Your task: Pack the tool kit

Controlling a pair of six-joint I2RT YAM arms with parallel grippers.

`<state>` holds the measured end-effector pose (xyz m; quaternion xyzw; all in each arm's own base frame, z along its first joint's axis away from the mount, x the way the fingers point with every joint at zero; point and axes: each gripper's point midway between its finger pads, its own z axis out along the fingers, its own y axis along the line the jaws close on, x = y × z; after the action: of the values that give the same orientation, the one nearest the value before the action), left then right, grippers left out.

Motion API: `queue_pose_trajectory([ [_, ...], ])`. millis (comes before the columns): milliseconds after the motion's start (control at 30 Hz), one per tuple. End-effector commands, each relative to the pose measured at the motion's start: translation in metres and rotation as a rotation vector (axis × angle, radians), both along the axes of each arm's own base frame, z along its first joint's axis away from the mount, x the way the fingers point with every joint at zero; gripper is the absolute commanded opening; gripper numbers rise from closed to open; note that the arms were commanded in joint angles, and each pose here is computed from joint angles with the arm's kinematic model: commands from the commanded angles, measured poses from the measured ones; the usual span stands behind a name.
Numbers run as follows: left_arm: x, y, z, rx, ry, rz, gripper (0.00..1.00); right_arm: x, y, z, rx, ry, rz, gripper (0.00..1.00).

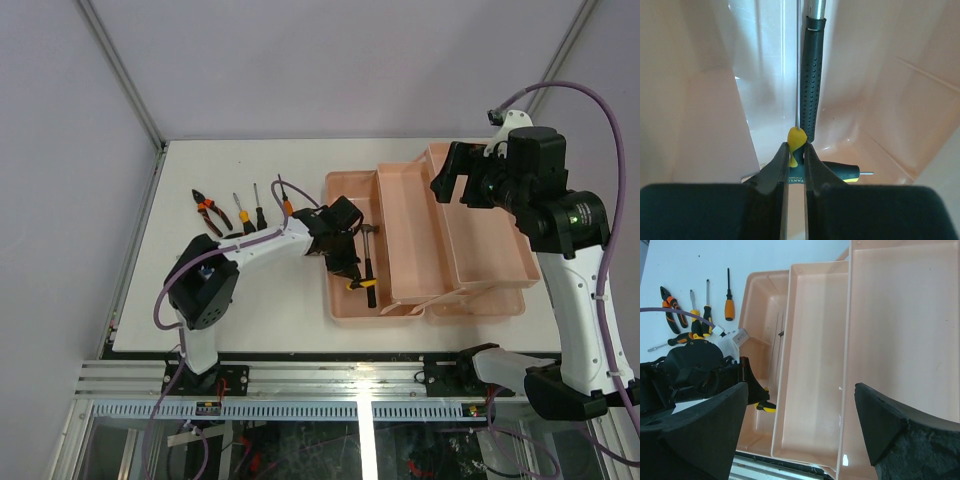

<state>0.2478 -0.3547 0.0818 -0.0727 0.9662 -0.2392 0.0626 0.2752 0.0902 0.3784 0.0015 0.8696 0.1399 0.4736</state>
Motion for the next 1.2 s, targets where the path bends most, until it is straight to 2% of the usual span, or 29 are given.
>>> queue_pose_trajectory([
  [0,-0.009,0.011,-0.023,0.084,0.062,0.04,0.0,0.001,-0.003,0.017,-0.019,-0.05,-0.002,0.94],
  [133,-0.007,0.011,-0.029,0.103,0.065,0.027,0.01,0.001,-0.004,0.019,-0.026,-0.047,-0.001,0.94],
  [167,-0.007,0.011,-0.031,0.11,0.064,0.017,0.06,0.001,-0.004,0.02,-0.027,-0.049,-0.002,0.94],
  [233,-0.006,0.013,-0.034,0.125,0.056,-0.002,0.25,0.0,-0.005,0.02,-0.032,-0.05,-0.005,0.94],
  [267,-0.006,0.014,-0.035,0.131,0.054,-0.014,0.31,0.0,-0.006,0.021,-0.033,-0.052,-0.005,0.94],
  [367,-0.008,0.019,-0.039,0.156,0.05,-0.037,0.41,-0.001,-0.006,0.022,-0.036,-0.054,-0.007,0.94],
  [567,-0.005,0.019,-0.03,0.145,0.006,-0.083,0.43,-0.004,-0.007,0.023,-0.032,-0.057,-0.009,0.95],
  [667,0.019,0.009,0.008,0.102,-0.147,-0.124,0.43,-0.005,-0.008,0.022,-0.027,-0.063,-0.013,0.95],
  [767,0.064,0.015,0.071,0.057,-0.358,-0.074,0.45,-0.002,-0.007,0.022,-0.027,-0.069,-0.009,0.95],
  [867,0.115,0.058,0.129,0.043,-0.517,0.05,0.5,0.005,-0.001,0.025,-0.019,-0.078,0.014,0.95],
  [933,0.139,0.1,0.146,0.065,-0.561,0.127,0.52,0.013,0.006,0.028,-0.009,-0.086,0.037,0.95],
  [1033,0.161,0.174,0.146,0.134,-0.546,0.259,0.6,0.026,0.016,0.029,0.008,-0.088,0.072,0.95],
  [1167,0.165,0.274,0.116,0.215,-0.445,0.464,0.8,0.044,0.037,0.026,0.051,-0.081,0.141,0.95],
])
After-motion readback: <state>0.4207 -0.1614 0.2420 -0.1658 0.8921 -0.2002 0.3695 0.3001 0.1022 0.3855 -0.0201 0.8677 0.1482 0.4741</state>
